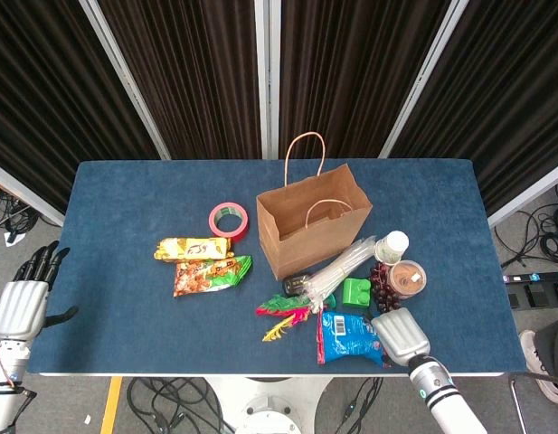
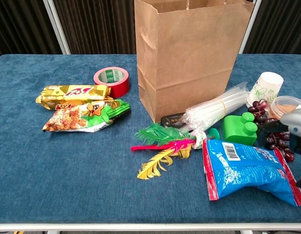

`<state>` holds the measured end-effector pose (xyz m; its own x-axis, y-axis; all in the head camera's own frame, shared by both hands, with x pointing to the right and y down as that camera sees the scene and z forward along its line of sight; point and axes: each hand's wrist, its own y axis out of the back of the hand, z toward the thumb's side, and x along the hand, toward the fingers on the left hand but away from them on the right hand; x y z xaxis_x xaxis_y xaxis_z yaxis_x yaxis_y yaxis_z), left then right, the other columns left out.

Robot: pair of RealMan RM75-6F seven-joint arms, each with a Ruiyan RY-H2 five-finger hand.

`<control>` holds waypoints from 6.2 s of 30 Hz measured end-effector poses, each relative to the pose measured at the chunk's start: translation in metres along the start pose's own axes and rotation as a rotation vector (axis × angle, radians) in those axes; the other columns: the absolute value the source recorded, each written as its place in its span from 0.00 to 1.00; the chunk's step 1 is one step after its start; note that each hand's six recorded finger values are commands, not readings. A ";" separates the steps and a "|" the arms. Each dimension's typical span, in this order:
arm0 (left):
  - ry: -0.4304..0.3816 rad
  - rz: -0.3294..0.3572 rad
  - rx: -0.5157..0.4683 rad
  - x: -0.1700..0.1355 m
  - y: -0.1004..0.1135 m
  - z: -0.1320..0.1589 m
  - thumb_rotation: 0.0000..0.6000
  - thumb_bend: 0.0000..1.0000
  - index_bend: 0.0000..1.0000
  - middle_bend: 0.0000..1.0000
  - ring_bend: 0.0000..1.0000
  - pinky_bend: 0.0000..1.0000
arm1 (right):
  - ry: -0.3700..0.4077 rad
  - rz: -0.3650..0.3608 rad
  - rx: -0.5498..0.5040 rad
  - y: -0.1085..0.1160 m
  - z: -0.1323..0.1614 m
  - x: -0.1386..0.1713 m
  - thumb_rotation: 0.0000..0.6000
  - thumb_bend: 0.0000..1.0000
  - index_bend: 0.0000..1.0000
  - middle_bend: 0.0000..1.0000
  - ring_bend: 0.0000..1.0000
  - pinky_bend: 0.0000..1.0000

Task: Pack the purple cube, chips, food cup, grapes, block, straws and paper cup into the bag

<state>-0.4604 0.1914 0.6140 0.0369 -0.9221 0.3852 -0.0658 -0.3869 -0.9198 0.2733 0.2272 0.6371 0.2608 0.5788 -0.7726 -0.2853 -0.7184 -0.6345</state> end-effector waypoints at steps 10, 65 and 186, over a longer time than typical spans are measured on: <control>0.002 0.007 -0.003 -0.001 0.002 -0.003 1.00 0.07 0.11 0.09 0.03 0.20 | -0.014 -0.069 -0.012 0.004 0.004 -0.006 1.00 0.00 0.21 0.86 0.85 0.77; -0.019 0.003 -0.010 -0.002 0.004 -0.005 1.00 0.09 0.11 0.09 0.04 0.20 | -0.030 -0.112 -0.174 -0.026 0.030 -0.041 1.00 0.13 0.65 0.60 0.81 0.82; -0.029 -0.009 0.008 0.003 0.003 0.000 1.00 0.09 0.11 0.09 0.03 0.20 | -0.087 -0.751 0.193 0.280 0.037 -0.075 1.00 0.00 0.28 0.32 0.80 0.84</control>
<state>-0.4604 0.1876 0.6129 0.0666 -0.9178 0.3915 -0.0578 -0.3952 -0.9168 0.1401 -0.0029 0.5169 0.3767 0.9173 -0.1286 -0.2182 -0.0471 -0.9748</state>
